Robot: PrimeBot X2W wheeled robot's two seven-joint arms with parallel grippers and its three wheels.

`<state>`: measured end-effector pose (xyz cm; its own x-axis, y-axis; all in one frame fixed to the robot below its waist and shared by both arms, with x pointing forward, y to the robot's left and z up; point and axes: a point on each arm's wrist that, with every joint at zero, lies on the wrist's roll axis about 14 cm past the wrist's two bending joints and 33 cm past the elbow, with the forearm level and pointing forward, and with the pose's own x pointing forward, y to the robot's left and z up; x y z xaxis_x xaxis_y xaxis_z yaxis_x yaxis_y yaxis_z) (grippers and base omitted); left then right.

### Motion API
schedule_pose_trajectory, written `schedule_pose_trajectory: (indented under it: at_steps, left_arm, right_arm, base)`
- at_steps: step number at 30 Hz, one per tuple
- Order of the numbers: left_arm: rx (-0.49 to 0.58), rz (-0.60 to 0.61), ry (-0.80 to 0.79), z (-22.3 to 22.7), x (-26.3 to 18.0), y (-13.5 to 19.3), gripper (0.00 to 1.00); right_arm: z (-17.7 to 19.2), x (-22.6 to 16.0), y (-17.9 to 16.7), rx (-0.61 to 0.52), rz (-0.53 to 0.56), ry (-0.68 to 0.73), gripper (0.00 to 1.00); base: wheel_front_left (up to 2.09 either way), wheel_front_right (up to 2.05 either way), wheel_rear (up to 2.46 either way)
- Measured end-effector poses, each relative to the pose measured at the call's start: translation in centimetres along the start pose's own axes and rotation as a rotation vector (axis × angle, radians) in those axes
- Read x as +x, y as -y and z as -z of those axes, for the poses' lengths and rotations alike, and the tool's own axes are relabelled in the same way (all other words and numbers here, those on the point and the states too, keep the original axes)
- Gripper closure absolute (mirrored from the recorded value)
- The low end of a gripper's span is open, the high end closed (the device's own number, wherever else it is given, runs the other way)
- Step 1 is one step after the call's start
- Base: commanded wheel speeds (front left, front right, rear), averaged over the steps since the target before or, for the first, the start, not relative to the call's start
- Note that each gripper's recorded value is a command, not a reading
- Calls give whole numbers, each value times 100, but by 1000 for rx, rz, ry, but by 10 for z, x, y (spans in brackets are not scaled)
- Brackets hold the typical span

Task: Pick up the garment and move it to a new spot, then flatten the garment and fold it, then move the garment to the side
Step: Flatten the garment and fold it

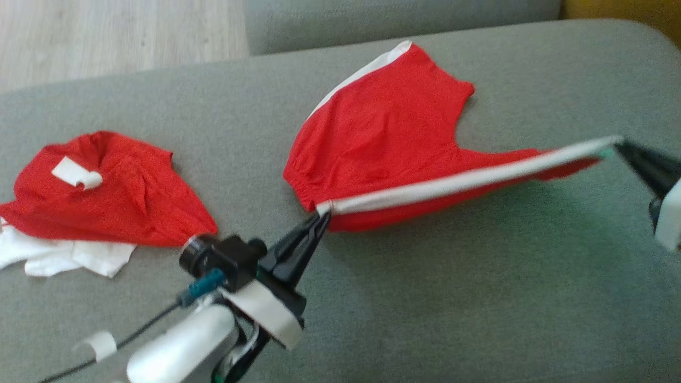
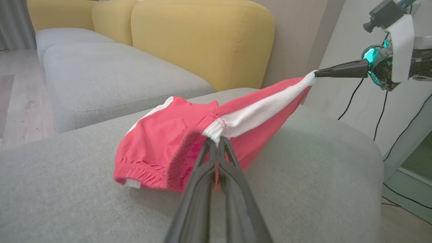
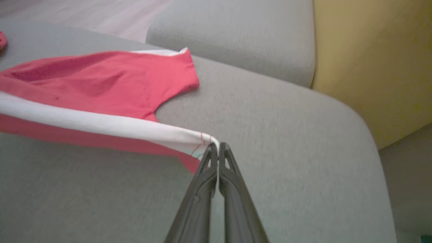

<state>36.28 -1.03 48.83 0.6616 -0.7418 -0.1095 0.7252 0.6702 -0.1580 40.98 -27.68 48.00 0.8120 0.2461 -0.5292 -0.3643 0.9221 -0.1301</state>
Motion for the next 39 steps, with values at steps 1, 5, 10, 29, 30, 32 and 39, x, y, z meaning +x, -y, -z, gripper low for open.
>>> schedule_pose_trajectory:
  at_steps: [1,5,10,29,30,32,39]
  left_arm:
    - [3,-3,6,-3,3,-4,100]
    - [14,-24,28,-12,14,-22,100]
    - [16,-74,26,-12,25,-50,100]
    - [-27,-235,-83,32,53,-136,100]
    - [-28,-244,-86,34,53,-139,100]
    - [-34,-249,-87,37,55,-143,100]
    - [-56,-300,-100,46,55,-159,18]
  right_arm:
    - [-8,5,3,-14,5,24,100]
    - [-45,30,9,-70,13,106,100]
    - [-72,65,8,-127,0,134,100]
    - [-100,218,-18,-269,-90,49,100]
    - [-100,224,-21,-272,-98,47,100]
    - [-102,235,-29,-274,-114,54,100]
    - [-102,266,-32,-288,-111,50,0]
  base:
    - [0,0,0]
    - [0,0,0]
    - [0,0,0]
    - [0,0,0]
    - [0,0,0]
    - [0,0,0]
    - [0,0,0]
